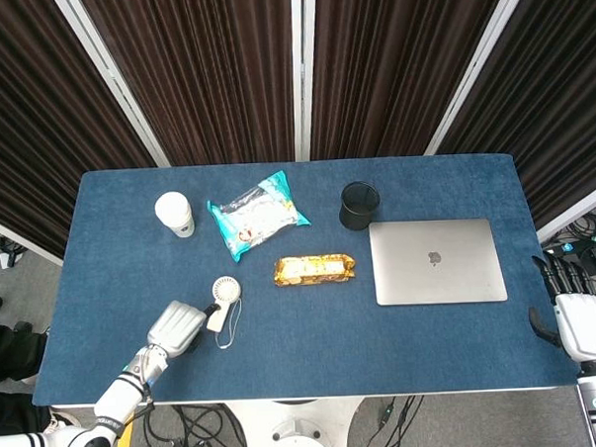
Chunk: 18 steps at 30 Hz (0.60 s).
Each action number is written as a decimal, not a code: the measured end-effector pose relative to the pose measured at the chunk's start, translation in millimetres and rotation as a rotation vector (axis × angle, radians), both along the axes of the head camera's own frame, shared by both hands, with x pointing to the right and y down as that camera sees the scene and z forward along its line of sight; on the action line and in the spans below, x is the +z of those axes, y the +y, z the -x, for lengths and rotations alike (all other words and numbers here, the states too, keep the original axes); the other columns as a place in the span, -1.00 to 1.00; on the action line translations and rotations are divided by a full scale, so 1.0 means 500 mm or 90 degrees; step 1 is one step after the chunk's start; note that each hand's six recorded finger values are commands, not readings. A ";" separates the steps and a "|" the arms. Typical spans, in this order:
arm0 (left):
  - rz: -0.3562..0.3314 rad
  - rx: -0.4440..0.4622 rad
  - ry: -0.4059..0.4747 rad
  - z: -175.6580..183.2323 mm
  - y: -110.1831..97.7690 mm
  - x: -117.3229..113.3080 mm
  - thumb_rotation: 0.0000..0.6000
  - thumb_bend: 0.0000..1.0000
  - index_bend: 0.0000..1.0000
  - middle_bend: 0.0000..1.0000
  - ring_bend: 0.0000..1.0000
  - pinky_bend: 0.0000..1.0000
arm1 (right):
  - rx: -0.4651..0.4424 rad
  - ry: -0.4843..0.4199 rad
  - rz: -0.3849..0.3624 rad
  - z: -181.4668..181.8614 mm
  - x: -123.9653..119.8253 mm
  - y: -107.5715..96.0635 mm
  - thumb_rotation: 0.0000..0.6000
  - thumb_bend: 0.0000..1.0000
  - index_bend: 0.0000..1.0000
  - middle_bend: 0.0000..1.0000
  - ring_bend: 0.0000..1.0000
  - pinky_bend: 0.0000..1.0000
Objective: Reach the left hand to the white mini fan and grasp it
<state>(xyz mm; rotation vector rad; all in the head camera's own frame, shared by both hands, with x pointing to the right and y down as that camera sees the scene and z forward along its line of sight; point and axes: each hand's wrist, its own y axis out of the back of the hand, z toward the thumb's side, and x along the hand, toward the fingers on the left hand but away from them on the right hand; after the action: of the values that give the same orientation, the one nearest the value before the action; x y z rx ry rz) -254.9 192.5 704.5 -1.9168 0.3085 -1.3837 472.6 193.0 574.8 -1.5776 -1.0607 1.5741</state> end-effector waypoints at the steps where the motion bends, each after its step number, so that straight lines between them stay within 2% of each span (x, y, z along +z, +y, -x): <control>1: -0.005 -0.003 0.004 0.000 -0.003 -0.006 1.00 -0.01 -0.59 0.83 0.77 0.70 | -0.001 0.000 -0.002 0.001 -0.002 0.000 1.00 -0.25 -1.00 -1.00 -1.00 -1.00; 10: -0.067 -0.049 0.037 0.025 -0.045 -0.074 1.00 -0.01 -0.59 0.83 0.77 0.70 | -0.002 -0.008 0.002 0.005 -0.002 0.004 1.00 -0.25 -1.00 -1.00 -1.00 -1.00; 14: -0.117 -0.091 0.053 0.055 -0.068 -0.104 1.00 -0.01 -0.59 0.82 0.77 0.70 | -0.002 -0.010 -0.002 0.005 -0.005 0.004 1.00 -0.25 -1.00 -1.00 -1.00 -1.00; 16: -0.146 -0.116 0.064 0.074 -0.078 -0.118 1.00 -0.02 -0.59 0.74 0.72 0.67 | -0.002 -0.011 -0.003 0.004 -0.006 0.004 1.00 -0.25 -1.00 -1.00 -1.00 -1.00; 18: -0.188 -0.149 0.077 0.104 -0.090 -0.136 1.00 -0.08 -0.61 0.54 0.55 0.57 | -0.004 -0.012 -0.004 0.004 -0.006 0.005 1.00 -0.25 -1.00 -1.00 -1.00 -1.00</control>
<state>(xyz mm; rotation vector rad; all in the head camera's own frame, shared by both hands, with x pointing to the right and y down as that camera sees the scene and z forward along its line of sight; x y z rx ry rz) -306.7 147.4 636.5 -1.7603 0.7740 -1.2860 470.6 195.7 571.7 -1.5929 -1.0699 1.5527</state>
